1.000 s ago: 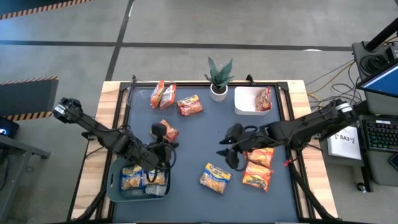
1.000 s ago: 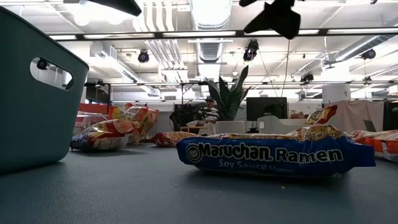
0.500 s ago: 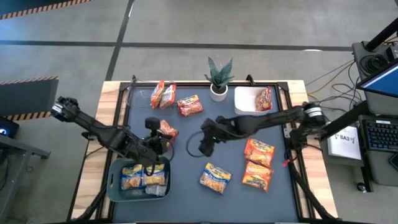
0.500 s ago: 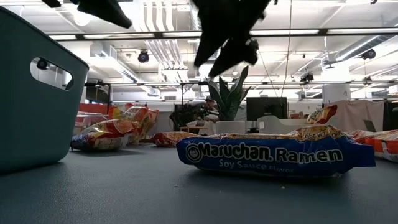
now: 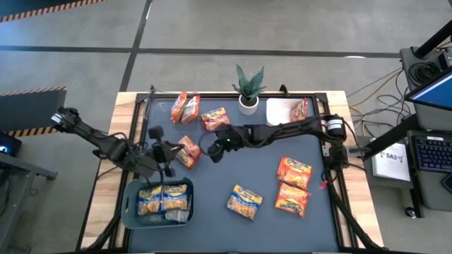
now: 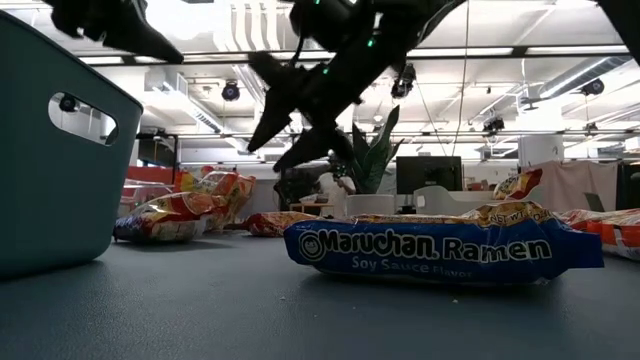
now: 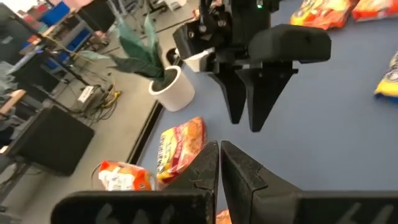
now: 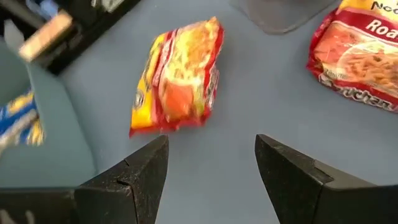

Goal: Sort Maruchan noodles
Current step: Put the red noodle pack into the white bin

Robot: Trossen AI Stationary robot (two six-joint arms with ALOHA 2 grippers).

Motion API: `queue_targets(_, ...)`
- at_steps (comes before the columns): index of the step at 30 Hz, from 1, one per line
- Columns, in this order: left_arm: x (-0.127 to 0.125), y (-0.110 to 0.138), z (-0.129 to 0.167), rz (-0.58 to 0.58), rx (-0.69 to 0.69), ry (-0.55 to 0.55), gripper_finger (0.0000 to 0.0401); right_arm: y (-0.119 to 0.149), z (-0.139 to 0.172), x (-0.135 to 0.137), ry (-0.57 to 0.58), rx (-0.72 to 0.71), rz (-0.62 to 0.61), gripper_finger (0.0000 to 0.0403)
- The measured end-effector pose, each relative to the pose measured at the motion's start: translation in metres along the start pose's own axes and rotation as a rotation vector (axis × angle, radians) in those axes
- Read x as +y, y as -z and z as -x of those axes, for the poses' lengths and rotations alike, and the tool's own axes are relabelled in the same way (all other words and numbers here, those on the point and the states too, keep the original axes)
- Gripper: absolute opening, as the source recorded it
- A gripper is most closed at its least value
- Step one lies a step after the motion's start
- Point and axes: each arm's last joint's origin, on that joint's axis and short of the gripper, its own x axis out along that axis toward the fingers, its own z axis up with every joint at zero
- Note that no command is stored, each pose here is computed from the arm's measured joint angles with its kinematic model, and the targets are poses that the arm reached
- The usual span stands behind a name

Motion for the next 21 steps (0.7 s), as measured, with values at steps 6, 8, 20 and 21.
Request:
queue_targets(6,0.002,0.014,-0.001,-0.02,-0.004,-0.064,0.0,0.004,-0.025,-0.009,-0.016,-0.038,-0.113,0.0226)
queue_targets(8,0.002,0.015,-0.001,-0.032,-0.009,-0.065,0.0,0.007,-0.036,-0.011,-0.041,-0.065,-0.139,0.0226)
queue_targets(20,0.002,0.01,-0.001,-0.024,-0.039,-0.062,0.0,0.016,-0.083,-0.018,-0.158,-0.092,-0.199,0.0226)
queue_targets(21,0.002,0.01,-0.001,-0.024,-0.039,-0.062,0.0,0.018,-0.085,-0.019,-0.152,-0.086,-0.199,0.0226)
